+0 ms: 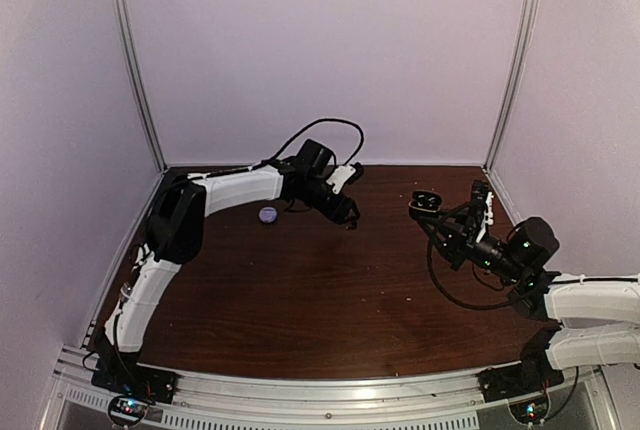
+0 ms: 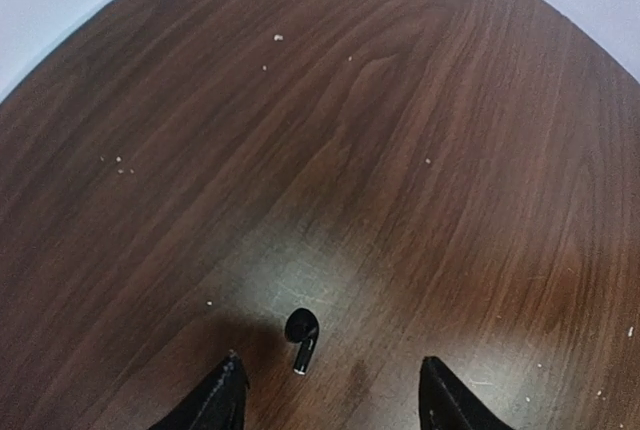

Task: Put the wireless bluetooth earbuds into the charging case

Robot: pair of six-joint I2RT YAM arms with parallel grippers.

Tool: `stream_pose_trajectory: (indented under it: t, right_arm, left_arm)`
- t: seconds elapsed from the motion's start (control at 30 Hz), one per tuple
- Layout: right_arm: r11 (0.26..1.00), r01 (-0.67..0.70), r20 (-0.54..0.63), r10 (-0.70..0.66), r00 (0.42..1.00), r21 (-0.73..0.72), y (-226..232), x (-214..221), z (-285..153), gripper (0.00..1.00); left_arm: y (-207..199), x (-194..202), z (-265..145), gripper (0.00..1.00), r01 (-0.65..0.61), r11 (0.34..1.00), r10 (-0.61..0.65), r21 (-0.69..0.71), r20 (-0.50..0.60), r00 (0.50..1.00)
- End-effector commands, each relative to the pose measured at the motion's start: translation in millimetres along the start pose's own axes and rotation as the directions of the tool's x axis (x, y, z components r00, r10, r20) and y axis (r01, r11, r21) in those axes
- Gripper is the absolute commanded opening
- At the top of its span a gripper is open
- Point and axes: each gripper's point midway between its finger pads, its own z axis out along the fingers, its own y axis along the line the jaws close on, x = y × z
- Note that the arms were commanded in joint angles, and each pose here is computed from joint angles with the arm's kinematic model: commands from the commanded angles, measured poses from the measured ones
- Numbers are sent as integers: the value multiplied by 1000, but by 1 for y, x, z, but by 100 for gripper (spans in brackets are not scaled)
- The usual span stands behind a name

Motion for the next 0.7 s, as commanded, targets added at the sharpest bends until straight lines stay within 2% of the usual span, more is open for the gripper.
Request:
stream_pose_trajectory:
  t: [0.0, 0.33, 0.67]
  right_arm:
    - [1000, -15, 6, 15, 1000, 16, -3, 0, -2, 0]
    - [1000, -17, 4, 17, 1000, 9, -4, 0, 0, 0]
    - [1000, -14, -6, 14, 1000, 18, -7, 2, 2, 0]
  left_arm:
    - [3, 5, 21, 58, 37, 999, -37, 13, -3, 999]
    - [14, 16, 53, 52, 69, 998, -69, -2, -7, 998]
    - [5, 45, 70, 42, 21, 999, -25, -35, -101, 995]
